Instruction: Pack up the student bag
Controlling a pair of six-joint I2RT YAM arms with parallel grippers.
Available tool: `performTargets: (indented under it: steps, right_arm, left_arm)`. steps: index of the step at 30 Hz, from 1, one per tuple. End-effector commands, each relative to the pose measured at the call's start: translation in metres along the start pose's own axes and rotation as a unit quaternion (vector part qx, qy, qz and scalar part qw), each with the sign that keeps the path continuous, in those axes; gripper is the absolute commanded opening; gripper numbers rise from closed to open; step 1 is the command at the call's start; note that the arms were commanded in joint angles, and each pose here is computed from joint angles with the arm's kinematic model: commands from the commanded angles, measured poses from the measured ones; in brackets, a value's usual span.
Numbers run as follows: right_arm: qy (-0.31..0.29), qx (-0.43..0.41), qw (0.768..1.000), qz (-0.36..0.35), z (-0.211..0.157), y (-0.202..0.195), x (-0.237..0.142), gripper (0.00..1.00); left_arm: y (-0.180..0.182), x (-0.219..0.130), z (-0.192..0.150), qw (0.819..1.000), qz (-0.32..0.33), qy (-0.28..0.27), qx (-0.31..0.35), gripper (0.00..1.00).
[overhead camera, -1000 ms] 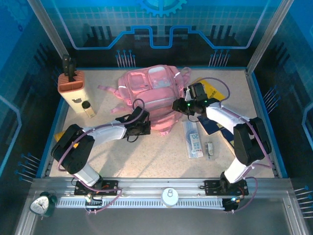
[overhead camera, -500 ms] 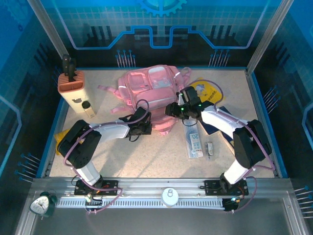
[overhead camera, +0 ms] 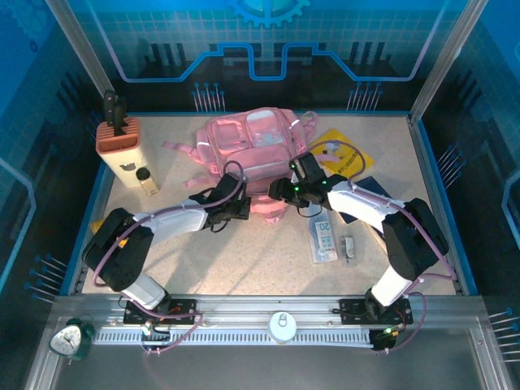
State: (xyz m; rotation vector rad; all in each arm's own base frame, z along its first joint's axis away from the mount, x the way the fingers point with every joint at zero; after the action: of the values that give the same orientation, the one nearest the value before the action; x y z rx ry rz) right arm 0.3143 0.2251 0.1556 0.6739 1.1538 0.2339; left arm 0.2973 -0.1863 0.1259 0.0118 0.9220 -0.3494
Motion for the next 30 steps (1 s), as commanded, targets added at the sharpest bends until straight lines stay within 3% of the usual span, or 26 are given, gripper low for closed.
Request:
performTargets:
  steps: [1, 4, 10, 14, 20, 22, 27, 30]
  right_arm:
    - [-0.022, 0.014, 1.0, -0.011, -0.002, 0.003, -0.004, 0.59]
    - [-0.023, 0.022, 0.999, -0.007, -0.002, 0.006, -0.004, 0.61]
    - [-0.021, 0.036, 0.999, -0.009, -0.004, 0.013, 0.008, 0.64]
    - [-0.029, 0.041, 0.998, -0.025, -0.004, 0.018, 0.019, 0.68]
    - [-0.039, 0.029, 0.997, -0.065, 0.006, 0.012, 0.039, 0.63]
    - [-0.035, 0.021, 0.996, -0.076, 0.009, 0.011, 0.045, 0.54]
    - [-0.029, -0.024, 0.996, -0.08, 0.013, 0.007, 0.048, 0.18]
    - [-0.02, -0.064, 0.993, -0.092, 0.015, 0.003, 0.038, 0.05]
  left_arm:
    - [0.004, -0.013, 0.004, 1.0, -0.013, -0.002, 0.014, 0.06]
    - [0.005, -0.02, 0.005, 1.0, -0.011, 0.005, 0.019, 0.09]
    - [0.0, -0.02, 0.008, 0.999, -0.037, 0.023, 0.023, 0.0]
    - [-0.001, -0.02, 0.011, 0.999, -0.042, 0.014, 0.019, 0.0]
    - [0.006, -0.018, 0.005, 0.999, -0.011, 0.029, 0.027, 0.0]
    - [0.009, -0.018, 0.002, 0.999, 0.0, 0.031, 0.029, 0.0]
    - [0.019, -0.024, -0.004, 0.998, 0.026, 0.039, 0.033, 0.0]
    - [0.03, -0.028, -0.011, 0.997, 0.05, 0.05, 0.033, 0.0]
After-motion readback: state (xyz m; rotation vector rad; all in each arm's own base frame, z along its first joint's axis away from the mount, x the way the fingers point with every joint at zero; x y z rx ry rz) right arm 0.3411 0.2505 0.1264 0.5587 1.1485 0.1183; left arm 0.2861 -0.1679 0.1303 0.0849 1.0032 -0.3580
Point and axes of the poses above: each hand's point on the last joint's axis, 136 mm out from that joint toward the fingers, its own x axis out along the fingers, its own y axis along the line the jaws close on, z = x × y, the point moved 7 cm from there along -x, back along the fingers, and after that the axes turned 10 degrees about x, right-handed, at the moved point
